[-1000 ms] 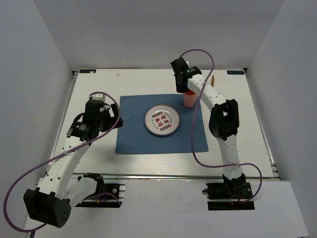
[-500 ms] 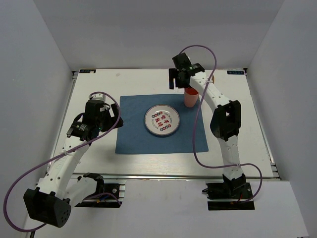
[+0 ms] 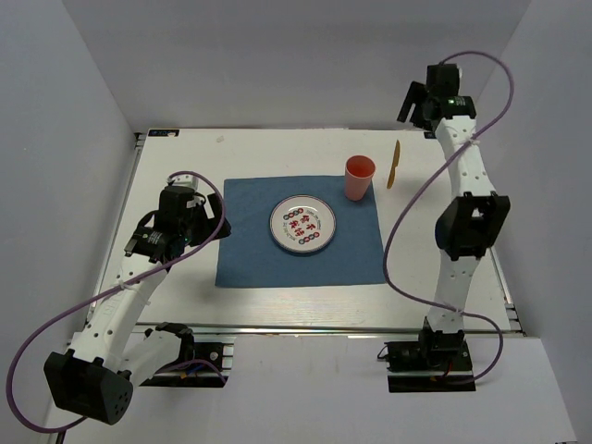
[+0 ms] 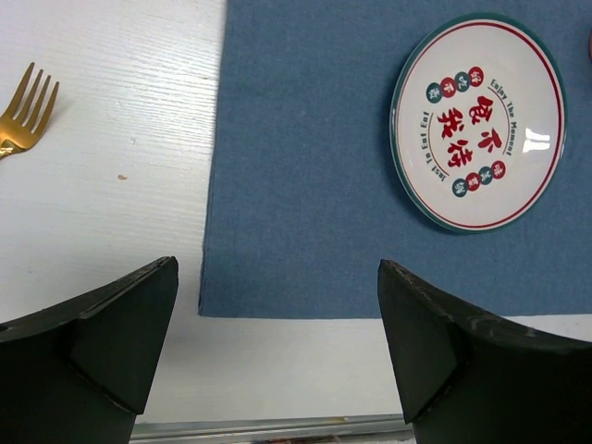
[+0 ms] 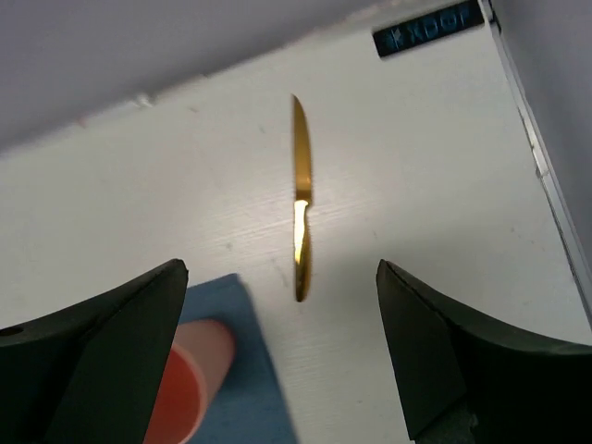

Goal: Set the dinner table for one person

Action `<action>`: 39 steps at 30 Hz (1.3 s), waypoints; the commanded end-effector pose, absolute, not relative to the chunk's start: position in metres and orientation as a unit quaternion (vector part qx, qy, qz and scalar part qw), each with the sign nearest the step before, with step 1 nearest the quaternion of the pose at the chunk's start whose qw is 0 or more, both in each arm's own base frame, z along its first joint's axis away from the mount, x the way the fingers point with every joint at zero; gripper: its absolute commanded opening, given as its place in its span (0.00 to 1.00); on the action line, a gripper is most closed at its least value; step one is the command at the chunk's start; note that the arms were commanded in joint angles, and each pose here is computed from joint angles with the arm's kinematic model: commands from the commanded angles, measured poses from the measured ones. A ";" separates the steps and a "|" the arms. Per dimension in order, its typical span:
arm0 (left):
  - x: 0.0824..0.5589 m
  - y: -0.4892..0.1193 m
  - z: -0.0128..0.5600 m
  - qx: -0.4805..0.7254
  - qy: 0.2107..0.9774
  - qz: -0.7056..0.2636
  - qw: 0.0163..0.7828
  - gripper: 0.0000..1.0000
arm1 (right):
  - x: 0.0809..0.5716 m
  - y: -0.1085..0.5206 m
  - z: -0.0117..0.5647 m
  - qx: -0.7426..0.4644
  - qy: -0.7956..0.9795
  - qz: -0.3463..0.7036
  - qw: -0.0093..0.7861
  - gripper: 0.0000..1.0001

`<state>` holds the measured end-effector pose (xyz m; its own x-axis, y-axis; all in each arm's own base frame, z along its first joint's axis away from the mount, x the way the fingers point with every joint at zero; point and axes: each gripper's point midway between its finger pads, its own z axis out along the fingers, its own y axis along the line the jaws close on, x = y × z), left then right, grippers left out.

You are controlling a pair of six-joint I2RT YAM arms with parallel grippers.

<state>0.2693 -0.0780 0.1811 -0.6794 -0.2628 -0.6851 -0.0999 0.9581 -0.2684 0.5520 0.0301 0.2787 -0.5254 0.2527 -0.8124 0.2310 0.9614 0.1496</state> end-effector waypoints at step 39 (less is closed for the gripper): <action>0.268 -0.096 0.188 -0.058 0.904 -0.155 0.394 0.98 | 0.540 0.036 0.011 0.081 0.975 -0.021 0.205 0.00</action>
<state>0.2685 -0.0980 0.1837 -0.7028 -0.2274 -0.6741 0.0058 0.9457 -0.3250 0.5763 0.0429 0.0232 -0.8538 0.1308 -0.5040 0.1367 0.9903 0.0255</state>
